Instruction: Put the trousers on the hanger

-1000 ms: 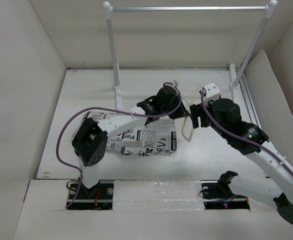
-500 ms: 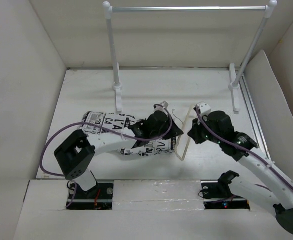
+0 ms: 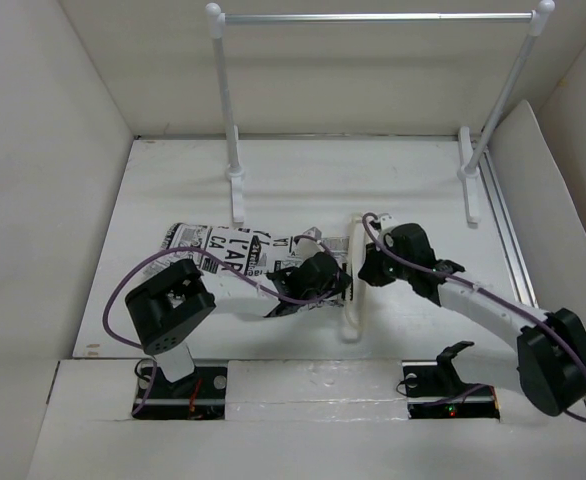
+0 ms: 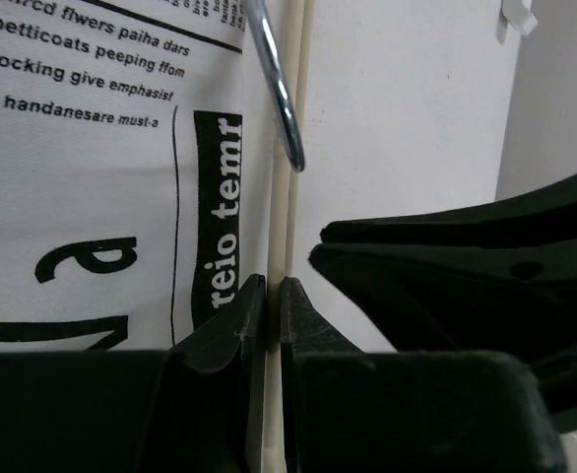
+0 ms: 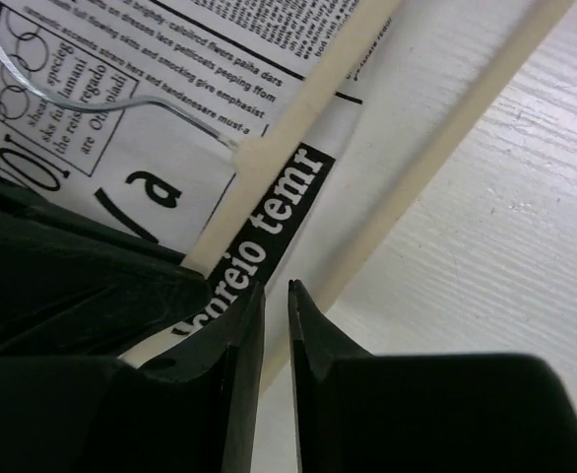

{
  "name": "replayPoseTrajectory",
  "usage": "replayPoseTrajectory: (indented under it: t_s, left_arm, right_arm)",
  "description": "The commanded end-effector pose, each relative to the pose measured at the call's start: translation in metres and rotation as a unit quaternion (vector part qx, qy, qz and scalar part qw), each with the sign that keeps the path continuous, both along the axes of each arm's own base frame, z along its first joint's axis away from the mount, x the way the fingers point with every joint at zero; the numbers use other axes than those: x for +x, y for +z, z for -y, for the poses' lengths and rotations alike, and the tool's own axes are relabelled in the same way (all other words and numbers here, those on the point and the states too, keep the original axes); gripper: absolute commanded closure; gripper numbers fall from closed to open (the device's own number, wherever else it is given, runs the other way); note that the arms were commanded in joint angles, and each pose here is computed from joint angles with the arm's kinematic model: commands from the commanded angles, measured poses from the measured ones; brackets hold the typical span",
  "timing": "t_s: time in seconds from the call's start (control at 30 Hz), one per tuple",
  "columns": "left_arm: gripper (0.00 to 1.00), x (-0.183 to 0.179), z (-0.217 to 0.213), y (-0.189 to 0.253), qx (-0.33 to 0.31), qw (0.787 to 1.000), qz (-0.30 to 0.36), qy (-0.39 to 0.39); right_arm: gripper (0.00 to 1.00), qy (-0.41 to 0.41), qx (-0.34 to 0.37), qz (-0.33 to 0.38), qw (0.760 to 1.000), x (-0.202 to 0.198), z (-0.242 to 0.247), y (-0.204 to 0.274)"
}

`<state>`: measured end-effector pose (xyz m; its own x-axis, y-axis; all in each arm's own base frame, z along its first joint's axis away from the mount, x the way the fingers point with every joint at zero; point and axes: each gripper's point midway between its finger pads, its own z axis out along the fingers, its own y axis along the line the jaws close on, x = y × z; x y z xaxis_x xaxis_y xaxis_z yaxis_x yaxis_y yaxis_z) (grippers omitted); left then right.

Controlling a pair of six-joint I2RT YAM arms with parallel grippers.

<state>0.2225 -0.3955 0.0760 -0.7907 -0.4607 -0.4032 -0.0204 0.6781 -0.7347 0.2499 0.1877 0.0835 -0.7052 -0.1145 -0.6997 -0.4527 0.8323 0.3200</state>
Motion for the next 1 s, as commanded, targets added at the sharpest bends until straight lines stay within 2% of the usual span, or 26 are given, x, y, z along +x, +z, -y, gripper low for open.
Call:
replayPoseTrajectory:
  t_s: [0.0, 0.13, 0.43, 0.7, 0.8, 0.87, 0.9, 0.97]
  left_arm:
    - [1.00, 0.017, -0.007, 0.006, -0.010, 0.998, 0.017, 0.055]
    - [1.00, 0.021, -0.012, 0.000, 0.010, 0.997, 0.017, 0.070]
    - [1.00, 0.020, -0.016, -0.025, 0.046, 0.996, 0.003, 0.071]
    - [1.00, 0.019, -0.014, -0.030, 0.052, 0.997, -0.001, 0.065]
    - [1.00, 0.019, -0.017, -0.032, 0.060, 0.996, 0.000, 0.065]
    - [1.00, 0.019, -0.018, -0.033, 0.067, 0.996, 0.000, 0.066]
    - [1.00, 0.019, -0.021, -0.034, 0.075, 0.995, 0.001, 0.066]
    - [1.00, 0.020, -0.023, -0.032, 0.082, 0.994, 0.005, 0.066]
  right_arm:
    - [0.78, 0.008, 0.051, 0.052, 0.997, 0.025, -0.015, 0.014]
    - [0.68, 0.016, 0.052, 0.034, 0.998, 0.030, -0.019, -0.002]
    - [0.58, 0.023, 0.055, 0.005, 0.998, 0.033, -0.027, -0.024]
    - [0.57, 0.003, 0.043, -0.024, 0.999, 0.029, -0.031, -0.042]
    - [0.60, 0.012, 0.058, -0.031, 0.998, 0.022, -0.040, -0.046]
    - [0.88, 0.018, 0.071, -0.042, 0.996, 0.016, -0.043, -0.049]
    - [0.98, 0.017, 0.079, -0.033, 0.996, 0.017, -0.045, -0.045]
    - [1.00, 0.006, 0.087, -0.014, 0.996, 0.022, -0.040, -0.032]
